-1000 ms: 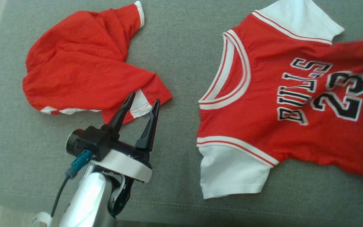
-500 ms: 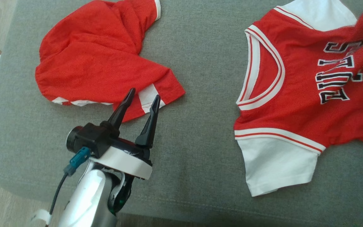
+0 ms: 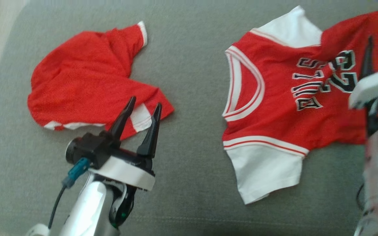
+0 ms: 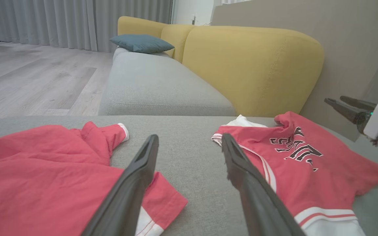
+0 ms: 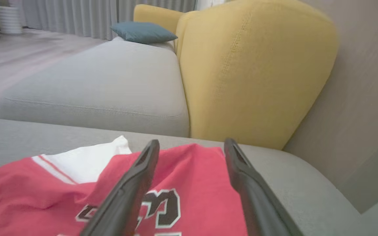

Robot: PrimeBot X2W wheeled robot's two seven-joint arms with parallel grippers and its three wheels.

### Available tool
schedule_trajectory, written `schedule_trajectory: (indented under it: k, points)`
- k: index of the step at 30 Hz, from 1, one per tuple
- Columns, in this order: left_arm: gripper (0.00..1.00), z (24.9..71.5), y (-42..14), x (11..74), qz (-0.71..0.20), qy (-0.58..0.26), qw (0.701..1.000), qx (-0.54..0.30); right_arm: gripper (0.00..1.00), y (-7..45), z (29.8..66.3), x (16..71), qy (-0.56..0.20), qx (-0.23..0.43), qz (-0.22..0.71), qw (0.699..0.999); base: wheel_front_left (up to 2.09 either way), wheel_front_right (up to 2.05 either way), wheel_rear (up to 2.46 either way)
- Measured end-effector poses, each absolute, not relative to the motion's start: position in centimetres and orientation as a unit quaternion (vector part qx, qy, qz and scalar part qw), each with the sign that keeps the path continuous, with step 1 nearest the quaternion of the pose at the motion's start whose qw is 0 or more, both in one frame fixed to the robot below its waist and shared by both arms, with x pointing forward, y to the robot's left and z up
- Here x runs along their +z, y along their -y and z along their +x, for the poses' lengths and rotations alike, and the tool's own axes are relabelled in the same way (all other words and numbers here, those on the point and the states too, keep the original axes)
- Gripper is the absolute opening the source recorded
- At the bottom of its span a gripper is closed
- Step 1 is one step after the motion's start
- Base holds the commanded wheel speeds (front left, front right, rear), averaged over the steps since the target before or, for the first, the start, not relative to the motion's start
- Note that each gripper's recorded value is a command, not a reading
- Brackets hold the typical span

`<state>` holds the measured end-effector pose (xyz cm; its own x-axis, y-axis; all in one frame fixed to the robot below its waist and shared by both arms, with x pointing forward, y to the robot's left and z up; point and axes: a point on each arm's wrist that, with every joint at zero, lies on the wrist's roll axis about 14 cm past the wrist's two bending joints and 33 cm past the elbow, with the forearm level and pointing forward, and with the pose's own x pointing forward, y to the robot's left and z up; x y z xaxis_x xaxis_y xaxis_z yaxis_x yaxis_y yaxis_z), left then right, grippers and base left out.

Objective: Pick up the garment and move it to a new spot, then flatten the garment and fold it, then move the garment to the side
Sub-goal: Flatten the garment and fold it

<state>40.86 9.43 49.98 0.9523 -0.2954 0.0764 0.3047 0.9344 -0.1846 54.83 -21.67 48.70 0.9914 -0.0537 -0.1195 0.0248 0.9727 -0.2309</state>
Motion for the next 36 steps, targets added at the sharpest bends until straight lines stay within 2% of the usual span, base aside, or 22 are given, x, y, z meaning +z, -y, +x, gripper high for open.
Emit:
schedule_trajectory:
  k: [10, 16, 24, 36]
  points:
    - [1.0, 38.1, -6.6, 52.2, -0.124, 0.047, 0.973, -0.189, 1.0, 22.1, 45.2, 48.7, -0.023, -0.021, -0.056, 0.998, 0.0, 0.0, 0.0]
    - [1.0, 36.9, -4.4, 51.9, -0.137, 0.035, 0.966, -0.218, 1.0, 22.4, 39.7, 47.2, -0.027, -0.032, -0.001, 0.999, 0.0, 0.0, 0.0]
    - [1.0, 37.1, -2.0, 50.6, -0.135, 0.011, 0.958, -0.253, 1.0, 23.9, 39.0, 49.8, 0.001, -0.053, -0.001, 0.999, 0.0, 0.0, 0.0]
    - [1.0, 39.4, 3.9, 42.9, -0.064, -0.136, 0.924, -0.351, 1.0, 25.0, 39.6, 49.2, -0.015, -0.067, -0.008, 0.998, 0.0, 0.0, 0.0]
